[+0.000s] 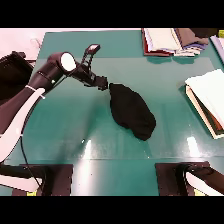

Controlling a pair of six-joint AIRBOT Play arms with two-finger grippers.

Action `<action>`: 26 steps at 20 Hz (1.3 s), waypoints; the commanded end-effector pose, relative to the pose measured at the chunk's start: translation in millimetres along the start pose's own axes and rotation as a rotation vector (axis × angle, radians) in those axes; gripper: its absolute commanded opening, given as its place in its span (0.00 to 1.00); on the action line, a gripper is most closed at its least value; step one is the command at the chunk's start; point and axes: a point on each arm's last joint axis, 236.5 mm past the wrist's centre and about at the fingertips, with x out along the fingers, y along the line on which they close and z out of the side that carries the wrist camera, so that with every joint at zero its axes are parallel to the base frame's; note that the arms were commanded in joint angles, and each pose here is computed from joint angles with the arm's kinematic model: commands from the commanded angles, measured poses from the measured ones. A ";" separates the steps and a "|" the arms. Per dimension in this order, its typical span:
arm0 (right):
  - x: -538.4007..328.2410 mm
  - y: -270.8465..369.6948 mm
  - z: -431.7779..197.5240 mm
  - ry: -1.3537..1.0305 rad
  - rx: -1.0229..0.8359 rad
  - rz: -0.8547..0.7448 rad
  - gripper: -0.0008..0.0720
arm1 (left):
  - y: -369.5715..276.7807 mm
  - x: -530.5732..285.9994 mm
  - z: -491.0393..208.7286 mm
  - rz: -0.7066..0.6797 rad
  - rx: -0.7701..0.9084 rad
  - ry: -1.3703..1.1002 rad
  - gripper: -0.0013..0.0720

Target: Fold the shirts.

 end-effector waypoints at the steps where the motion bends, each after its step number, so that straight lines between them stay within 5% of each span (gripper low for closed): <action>1: 0.0 0.7 -5.3 0.023 0.015 0.004 0.04 | 22.4 48.5 -0.6 -0.043 -0.164 -0.033 0.85; 10: 3.5 -0.2 -16.7 0.060 0.042 0.006 0.04 | 3.5 102.0 4.5 -0.159 -0.263 -0.065 0.85; 11: 7.5 -2.4 -24.1 0.078 0.066 0.004 0.04 | 1.4 101.9 7.7 -0.163 -0.262 -0.078 0.67; 13: 17.2 -7.6 -48.1 0.135 0.107 -0.001 0.04 | 2.4 100.3 9.8 -0.165 -0.266 -0.083 0.14; 14: 20.0 -12.7 -64.5 0.174 0.124 -0.008 0.04 | 3.4 96.9 9.1 -0.167 -0.239 -0.066 0.05; 19: 0.6 -80.7 -219.7 0.539 0.394 -0.151 0.04 | 30.4 42.7 32.3 -0.147 -0.157 -0.029 0.05; 20: -6.6 -91.9 -259.5 0.620 0.478 -0.177 0.11 | 33.9 31.7 40.3 -0.137 -0.150 -0.056 0.05; 22: -13.5 -102.0 -329.7 0.751 0.624 -0.206 0.76 | 38.0 12.4 50.6 -0.105 -0.118 -0.097 0.05; 26: 20.4 -75.8 -405.1 0.792 0.857 -0.087 0.79 | 36.7 8.6 46.7 -0.100 -0.103 -0.078 0.05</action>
